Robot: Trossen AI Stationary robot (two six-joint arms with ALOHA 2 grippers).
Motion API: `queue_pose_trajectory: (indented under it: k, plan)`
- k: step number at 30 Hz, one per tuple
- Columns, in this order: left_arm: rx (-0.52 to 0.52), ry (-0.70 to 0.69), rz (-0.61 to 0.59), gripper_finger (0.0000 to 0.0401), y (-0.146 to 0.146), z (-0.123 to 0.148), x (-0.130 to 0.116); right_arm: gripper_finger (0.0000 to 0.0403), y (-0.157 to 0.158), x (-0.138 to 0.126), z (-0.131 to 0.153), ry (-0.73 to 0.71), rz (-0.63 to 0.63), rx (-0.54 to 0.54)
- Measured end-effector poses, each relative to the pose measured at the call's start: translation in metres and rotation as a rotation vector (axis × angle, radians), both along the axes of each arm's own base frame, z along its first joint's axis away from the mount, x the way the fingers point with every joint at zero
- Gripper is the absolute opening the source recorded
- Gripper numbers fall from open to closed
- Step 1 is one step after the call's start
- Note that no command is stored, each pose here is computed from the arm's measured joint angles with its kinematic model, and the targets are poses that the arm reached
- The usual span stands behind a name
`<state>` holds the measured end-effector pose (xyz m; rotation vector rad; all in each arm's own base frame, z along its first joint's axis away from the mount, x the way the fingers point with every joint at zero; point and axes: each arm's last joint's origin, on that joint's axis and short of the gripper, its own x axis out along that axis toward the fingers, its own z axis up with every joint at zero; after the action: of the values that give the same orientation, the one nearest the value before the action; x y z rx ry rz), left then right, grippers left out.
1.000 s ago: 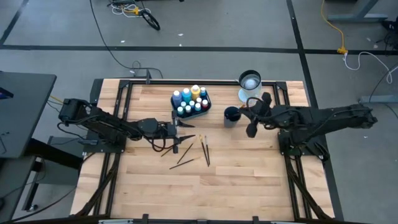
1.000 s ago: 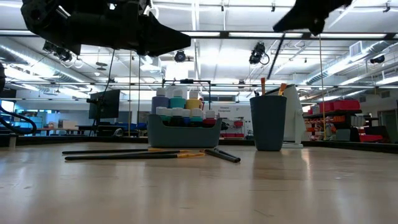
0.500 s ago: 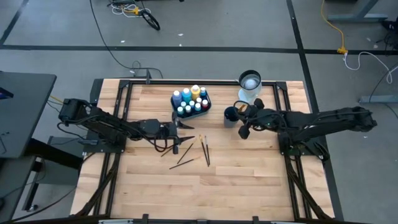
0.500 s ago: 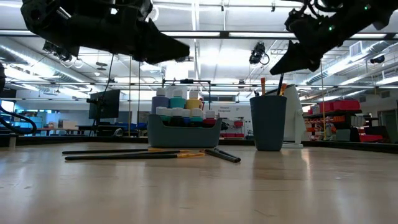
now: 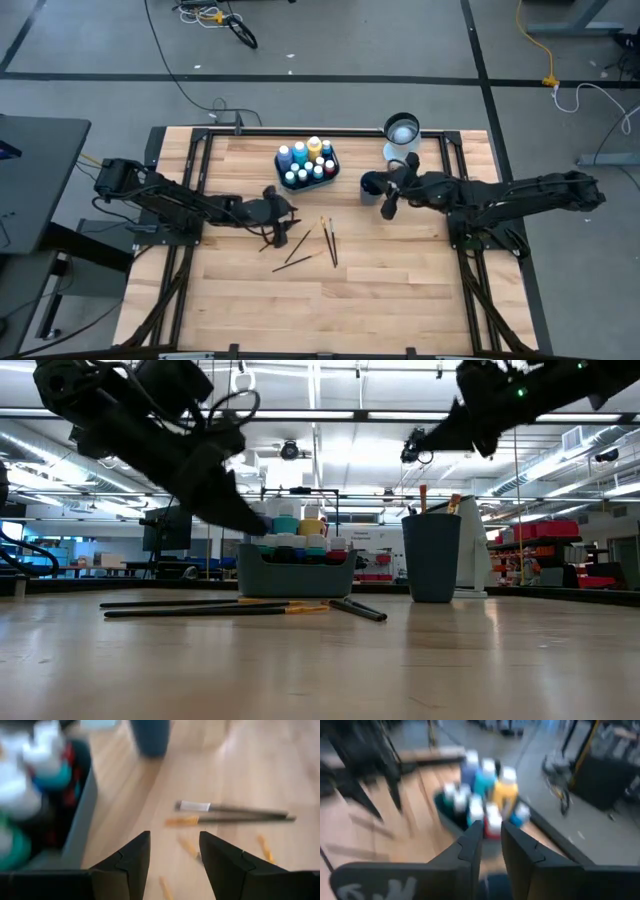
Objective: Pick & Place Paint Supplies
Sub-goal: Put the gold paint brush into the blue cup
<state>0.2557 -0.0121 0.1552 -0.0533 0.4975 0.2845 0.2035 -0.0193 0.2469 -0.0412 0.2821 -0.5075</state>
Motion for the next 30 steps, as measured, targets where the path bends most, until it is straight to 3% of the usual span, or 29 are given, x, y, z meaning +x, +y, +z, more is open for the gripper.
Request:
queue_pose_trajectory:
  k: [5,10,14,22,30]
  plan:
    - [-0.113,0.132,0.087,0.0180,0.001,-0.014,-0.010,0.0078,0.003,0.006,0.020,-0.201,0.139,-0.035]
    - [-0.151,0.175,0.110,0.0180,0.001,-0.023,-0.012,0.0078,0.009,0.016,0.026,-0.320,0.327,-0.007]
    - [-0.149,0.188,0.108,0.0180,0.000,-0.037,-0.007,0.0078,0.011,0.028,0.018,-0.314,0.407,0.004]
    - [-0.092,0.142,0.068,0.0180,-0.001,-0.054,0.006,0.0078,0.011,0.046,-0.008,-0.191,0.429,-0.041]
    - [-0.081,0.161,0.129,0.0167,0.000,-0.067,0.008,0.0078,0.010,0.048,-0.007,-0.212,0.432,-0.071]
